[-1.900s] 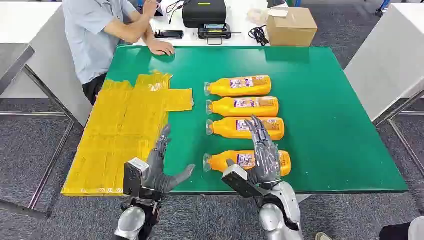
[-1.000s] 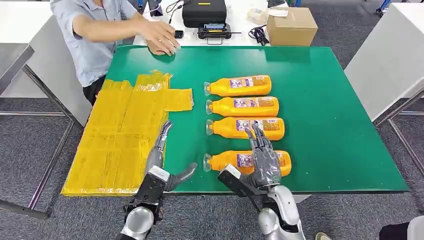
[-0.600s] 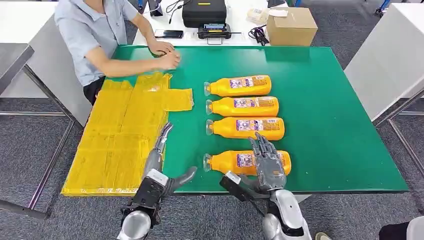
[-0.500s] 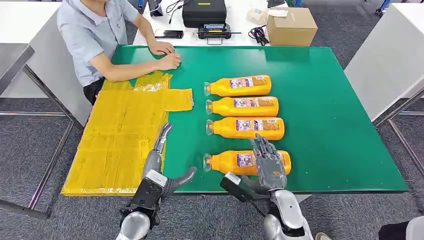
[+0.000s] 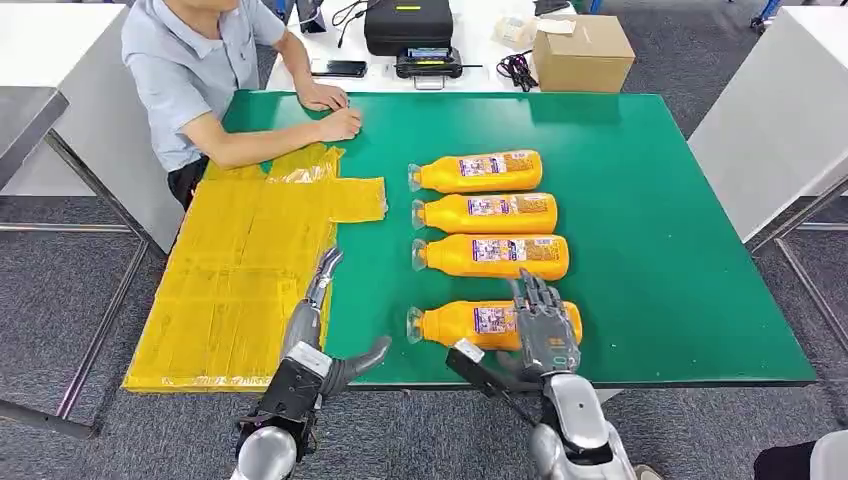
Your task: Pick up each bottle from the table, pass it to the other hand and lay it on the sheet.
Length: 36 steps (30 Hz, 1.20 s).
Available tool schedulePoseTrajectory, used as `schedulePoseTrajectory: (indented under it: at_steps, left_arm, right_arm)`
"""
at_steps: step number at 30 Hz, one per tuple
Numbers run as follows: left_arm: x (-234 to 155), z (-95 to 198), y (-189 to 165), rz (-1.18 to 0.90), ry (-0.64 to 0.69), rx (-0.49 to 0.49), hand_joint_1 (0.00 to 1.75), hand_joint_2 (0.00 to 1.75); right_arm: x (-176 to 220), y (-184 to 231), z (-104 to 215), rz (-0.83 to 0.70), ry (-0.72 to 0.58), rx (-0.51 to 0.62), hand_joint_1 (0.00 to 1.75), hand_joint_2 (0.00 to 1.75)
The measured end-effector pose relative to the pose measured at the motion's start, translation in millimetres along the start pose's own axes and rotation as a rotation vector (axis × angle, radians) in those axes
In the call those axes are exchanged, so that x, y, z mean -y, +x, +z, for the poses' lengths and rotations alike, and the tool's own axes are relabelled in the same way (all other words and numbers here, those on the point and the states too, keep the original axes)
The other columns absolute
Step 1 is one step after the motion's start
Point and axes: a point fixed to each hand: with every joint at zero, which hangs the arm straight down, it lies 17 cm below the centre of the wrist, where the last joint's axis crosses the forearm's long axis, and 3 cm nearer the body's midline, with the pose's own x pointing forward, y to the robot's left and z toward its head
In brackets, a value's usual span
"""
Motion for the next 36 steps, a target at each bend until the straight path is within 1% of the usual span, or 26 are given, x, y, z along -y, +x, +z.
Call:
schedulePoseTrajectory:
  at_steps: [10,15,29,36]
  left_arm:
    - [3.2,0.4,-1.0,-0.001,-0.014,-0.006,0.0,1.75]
    - [4.5,0.6,-1.5,0.001,-0.02,-0.007,0.0,1.75]
    - [9.3,1.3,-4.2,0.013,-0.041,-0.026,0.0,1.75]
    - [14.9,2.0,-5.5,0.017,-0.058,-0.029,0.0,1.75]
  right_arm:
    - [-4.6,-24.5,-13.0,0.032,0.023,-0.047,0.0,1.75]
    - [-18.1,-36.2,-12.8,0.023,0.074,-0.078,0.0,1.75]
    - [-36.5,-42.4,-13.1,-0.02,0.151,-0.094,0.0,1.75]
    - [-46.6,-55.1,-16.9,-0.015,0.227,-0.114,0.0,1.75]
